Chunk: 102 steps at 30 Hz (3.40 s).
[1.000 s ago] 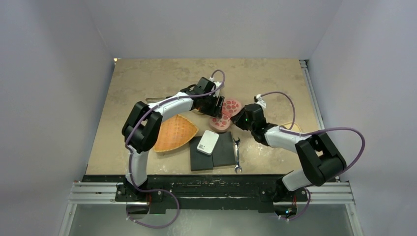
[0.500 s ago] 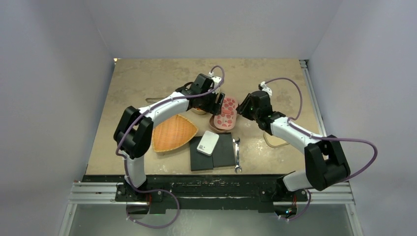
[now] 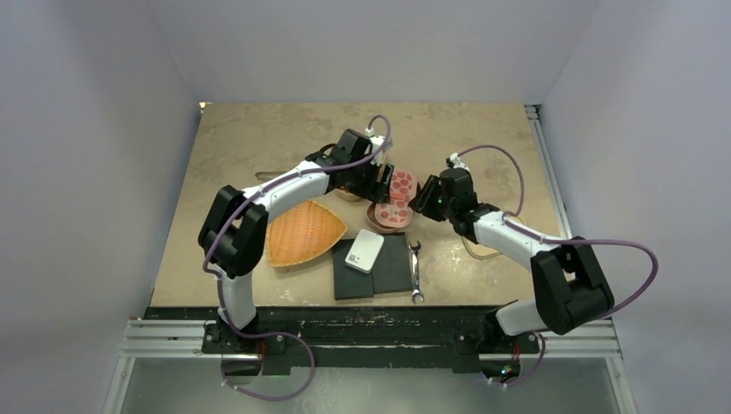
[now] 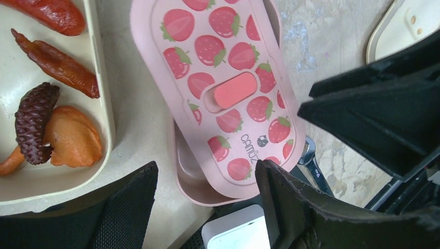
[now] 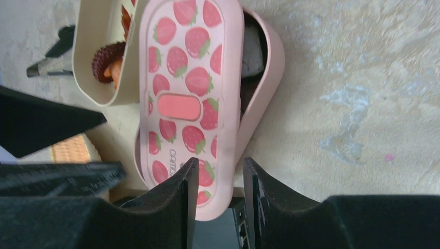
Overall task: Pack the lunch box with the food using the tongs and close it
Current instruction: Close the box lid on the packing box.
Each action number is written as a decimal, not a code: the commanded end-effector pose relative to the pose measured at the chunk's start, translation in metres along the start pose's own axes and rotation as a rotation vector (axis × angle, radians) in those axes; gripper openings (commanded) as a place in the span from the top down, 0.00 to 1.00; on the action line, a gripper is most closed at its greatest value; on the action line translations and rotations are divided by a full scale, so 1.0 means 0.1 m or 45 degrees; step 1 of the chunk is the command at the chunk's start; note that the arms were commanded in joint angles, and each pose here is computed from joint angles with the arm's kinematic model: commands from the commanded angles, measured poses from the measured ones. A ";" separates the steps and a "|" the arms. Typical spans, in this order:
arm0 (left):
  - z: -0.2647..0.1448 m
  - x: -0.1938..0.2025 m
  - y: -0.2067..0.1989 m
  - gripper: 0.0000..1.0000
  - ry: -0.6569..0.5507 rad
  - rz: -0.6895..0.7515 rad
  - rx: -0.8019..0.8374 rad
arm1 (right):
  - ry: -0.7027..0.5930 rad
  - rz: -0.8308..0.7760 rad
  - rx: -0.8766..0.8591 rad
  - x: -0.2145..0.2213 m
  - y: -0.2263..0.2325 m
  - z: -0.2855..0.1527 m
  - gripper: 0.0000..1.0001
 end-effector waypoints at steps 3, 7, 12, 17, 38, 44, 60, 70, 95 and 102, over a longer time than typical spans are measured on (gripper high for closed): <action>-0.06 -0.07 0.10 0.29 -0.039 -0.100 0.112 | 0.023 0.016 -0.092 0.12 0.09 -0.02 0.60; -0.03 -0.03 0.18 0.29 -0.019 -0.130 0.110 | 0.044 0.022 -0.081 0.19 0.11 -0.02 0.61; 0.00 0.01 0.24 0.29 -0.006 -0.145 0.102 | 0.049 0.033 -0.102 0.23 0.15 -0.02 0.64; -0.05 -0.01 0.26 0.29 -0.018 -0.133 0.081 | 0.061 0.039 -0.133 0.26 0.22 -0.03 0.67; -0.09 -0.05 0.31 0.28 -0.058 -0.123 0.066 | 0.042 -0.008 -0.149 0.24 0.49 -0.09 0.70; -0.06 -0.26 0.22 0.30 -0.163 -0.090 0.130 | -0.065 -0.061 -0.028 -0.14 0.36 -0.32 0.59; 0.38 -0.55 0.14 0.32 -0.197 -0.037 0.136 | -0.241 -0.042 0.028 -0.47 -0.18 -0.59 0.48; 0.63 -0.48 -0.04 0.33 -0.135 0.022 0.139 | -0.223 -0.027 -0.038 -0.35 -0.19 -0.60 0.47; 0.34 -0.42 -0.26 0.29 -0.151 0.042 0.091 | -0.160 -0.082 0.019 -0.21 -0.30 -0.45 0.40; 0.31 -0.20 -0.17 0.28 -0.058 -0.003 0.044 | -0.131 -0.066 -0.024 -0.12 -0.31 -0.32 0.37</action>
Point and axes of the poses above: each gripper's point midway between its finger pads, its own z axis out along the fingers, its own y axis along the line the jaws close on, x = y × z, the point moved 8 cm from there along -z, back along the fingers, and after that the axes turned 15 degrees about -z, right-handed, at the moved point
